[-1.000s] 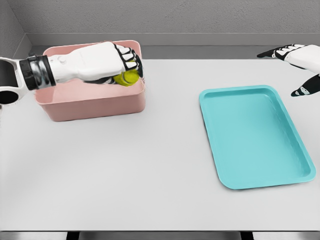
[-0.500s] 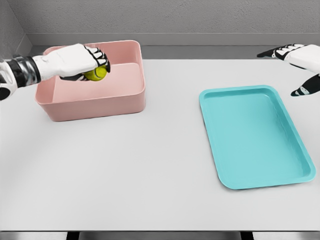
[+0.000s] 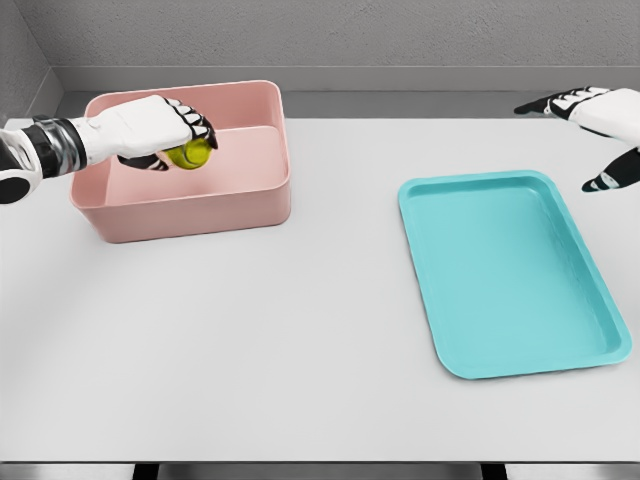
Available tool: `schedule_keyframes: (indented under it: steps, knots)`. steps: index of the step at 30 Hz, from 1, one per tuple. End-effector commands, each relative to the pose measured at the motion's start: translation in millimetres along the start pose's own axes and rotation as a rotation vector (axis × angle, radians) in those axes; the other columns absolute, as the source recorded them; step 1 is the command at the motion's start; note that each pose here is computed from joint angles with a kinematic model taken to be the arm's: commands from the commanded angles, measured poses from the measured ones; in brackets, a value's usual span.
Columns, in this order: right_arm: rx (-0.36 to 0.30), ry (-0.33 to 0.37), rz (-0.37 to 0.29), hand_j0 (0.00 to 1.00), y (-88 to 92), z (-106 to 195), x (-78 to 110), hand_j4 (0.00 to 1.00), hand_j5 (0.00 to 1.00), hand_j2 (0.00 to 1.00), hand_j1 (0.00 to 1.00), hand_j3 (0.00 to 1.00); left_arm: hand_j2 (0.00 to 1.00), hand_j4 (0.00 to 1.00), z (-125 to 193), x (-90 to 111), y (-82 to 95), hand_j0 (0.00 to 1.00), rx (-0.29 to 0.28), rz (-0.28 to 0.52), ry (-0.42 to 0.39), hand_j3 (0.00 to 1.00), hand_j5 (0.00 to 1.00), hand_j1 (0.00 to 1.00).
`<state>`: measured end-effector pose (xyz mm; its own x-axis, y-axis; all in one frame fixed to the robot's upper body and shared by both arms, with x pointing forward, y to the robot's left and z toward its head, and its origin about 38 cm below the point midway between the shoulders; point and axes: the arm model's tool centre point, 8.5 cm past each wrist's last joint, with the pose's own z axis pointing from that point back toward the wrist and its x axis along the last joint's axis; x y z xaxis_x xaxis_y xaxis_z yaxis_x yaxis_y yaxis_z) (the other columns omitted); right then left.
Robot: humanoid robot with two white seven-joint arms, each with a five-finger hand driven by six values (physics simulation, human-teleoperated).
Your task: Put the tennis from the blue tray into the pink basket with both arms
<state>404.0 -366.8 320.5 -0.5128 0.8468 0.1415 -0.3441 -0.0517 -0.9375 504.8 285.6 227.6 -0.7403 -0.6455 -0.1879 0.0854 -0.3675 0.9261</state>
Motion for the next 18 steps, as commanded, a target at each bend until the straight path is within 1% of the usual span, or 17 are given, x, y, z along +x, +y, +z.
schedule_keyframes:
  steps: [1,6,9,10,11,12,13,14,15,16,17,18]
  knots:
    - [0.001,0.000,-0.002,1.00,0.3,0,-0.2,1.00,1.00,1.00,1.00,1.00,1.00,1.00,0,-1,-0.2,1.00,0.001,0.004,0.003,1.00,1.00,1.00]
    - [-0.001,0.000,-0.001,1.00,-0.3,0,-0.1,1.00,1.00,1.00,1.00,1.00,1.00,1.00,2,-4,-2.9,1.00,-0.005,0.012,0.014,1.00,1.00,1.00]
    - [-0.001,0.000,-0.001,1.00,-0.3,0,-0.1,1.00,1.00,1.00,1.00,1.00,1.00,1.00,4,-8,2.7,1.00,0.016,0.019,0.019,1.00,1.00,1.00]
    - [0.001,0.000,-0.002,1.00,0.4,0,-0.2,1.00,1.00,1.00,1.00,1.00,1.00,1.00,8,-10,6.8,1.00,0.039,0.041,0.019,1.00,1.00,1.00]
    - [-0.001,0.000,-0.001,1.00,-0.3,0,-0.1,1.00,1.00,1.00,1.00,1.00,1.00,1.00,9,-8,8.9,1.00,0.081,0.110,0.000,1.00,1.00,1.00]
    - [0.001,0.000,-0.002,1.00,0.3,0,-0.2,1.00,1.00,1.00,1.00,1.00,1.00,1.00,18,-14,11.8,1.00,0.118,0.165,0.001,1.00,1.00,1.00]
    - [-0.001,0.000,-0.001,1.00,-0.3,0,-0.1,1.00,1.00,1.00,1.00,1.00,1.00,1.00,33,-24,15.2,1.00,0.138,0.179,0.026,1.00,1.00,1.00]
    - [0.001,0.000,-0.002,1.00,0.4,0,-0.2,1.00,1.00,1.00,1.00,1.00,1.00,1.00,41,-31,19.9,1.00,0.177,0.213,0.040,1.00,1.00,1.00]
    - [-0.001,0.000,-0.001,1.00,-0.3,0,-0.1,1.00,1.00,1.00,1.00,1.00,1.00,1.00,44,-33,21.8,1.00,0.190,0.224,0.043,1.00,1.00,1.00]
    - [0.001,0.000,-0.002,1.00,0.3,0,-0.2,1.00,1.00,1.00,1.00,1.00,1.00,1.00,53,-39,25.4,1.00,0.204,0.223,0.060,1.00,1.00,1.00]
    - [0.002,0.000,-0.002,1.00,0.8,0,-0.1,1.00,1.00,1.00,1.00,1.00,1.00,1.00,64,-44,21.8,1.00,0.231,0.259,0.079,1.00,1.00,1.00]
    - [0.002,0.000,-0.002,1.00,0.8,0,-0.1,1.00,1.00,1.00,1.00,1.00,1.00,1.00,82,-53,19.3,1.00,0.253,0.271,0.117,1.00,1.00,1.00]
